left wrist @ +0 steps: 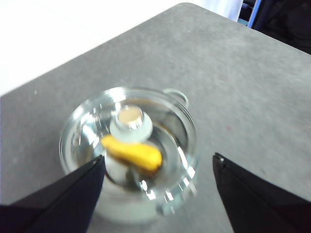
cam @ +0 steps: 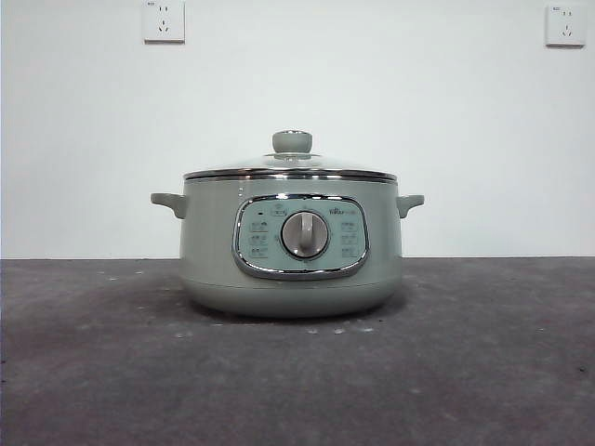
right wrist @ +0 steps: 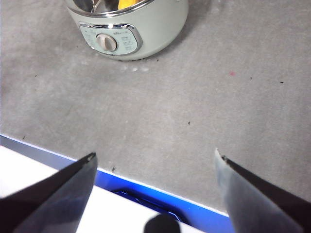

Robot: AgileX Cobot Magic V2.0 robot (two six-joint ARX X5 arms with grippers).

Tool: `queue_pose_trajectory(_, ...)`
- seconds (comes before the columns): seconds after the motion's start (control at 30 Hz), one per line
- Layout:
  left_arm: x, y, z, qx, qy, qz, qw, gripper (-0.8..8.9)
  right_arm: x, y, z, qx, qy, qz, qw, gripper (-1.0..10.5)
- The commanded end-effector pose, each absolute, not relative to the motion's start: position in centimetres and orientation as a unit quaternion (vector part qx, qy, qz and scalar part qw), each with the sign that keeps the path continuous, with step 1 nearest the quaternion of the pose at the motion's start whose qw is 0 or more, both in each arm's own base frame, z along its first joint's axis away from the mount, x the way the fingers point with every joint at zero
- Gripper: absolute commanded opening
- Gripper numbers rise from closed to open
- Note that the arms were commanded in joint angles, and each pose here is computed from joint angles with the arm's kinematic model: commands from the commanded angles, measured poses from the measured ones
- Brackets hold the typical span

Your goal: Pick up the corn,open the lid,put the corn in the pot,close the lid

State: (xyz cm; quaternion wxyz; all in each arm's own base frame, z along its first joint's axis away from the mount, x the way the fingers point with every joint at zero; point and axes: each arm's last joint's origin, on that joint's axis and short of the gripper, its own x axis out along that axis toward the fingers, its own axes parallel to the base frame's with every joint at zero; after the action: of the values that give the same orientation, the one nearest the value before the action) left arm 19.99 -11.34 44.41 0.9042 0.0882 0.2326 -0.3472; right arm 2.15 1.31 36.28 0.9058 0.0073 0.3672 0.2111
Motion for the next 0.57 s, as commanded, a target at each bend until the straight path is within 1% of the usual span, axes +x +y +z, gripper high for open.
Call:
queue_pose_trajectory(0.03, 17.7, -10.1, 45.0, 0.079, 0.247, -0.345, 0.902, 3.77, 2.1, 1.3, 35.9, -0.003, 0.379, 0.210, 0.901, 4.1)
queue_pose_trajectory(0.17, 14.8, -8.6, 45.3, 0.077, 0.270, -0.343, 0.897, 3.77, 2.1, 1.3, 35.9, -0.003, 0.379, 0.210, 0.901, 4.1)
queue_pose_trajectory(0.27, 13.5, -7.9, 45.1, 0.078, 0.290, -0.341, 0.891, 3.77, 2.1, 1.3, 35.9, -0.003, 0.379, 0.210, 0.901, 4.1)
queue_pose_trajectory(0.4, 12.9, -7.6, 44.8, 0.081, 0.314, -0.339, 0.883, 3.77, 2.1, 1.3, 35.9, -0.003, 0.379, 0.210, 0.901, 4.1)
queue_pose_trajectory(0.57, 13.0, -7.6, 44.6, 0.082, 0.325, -0.338, 0.880, 3.77, 2.1, 1.3, 35.9, -0.003, 0.380, 0.210, 0.901, 4.1)
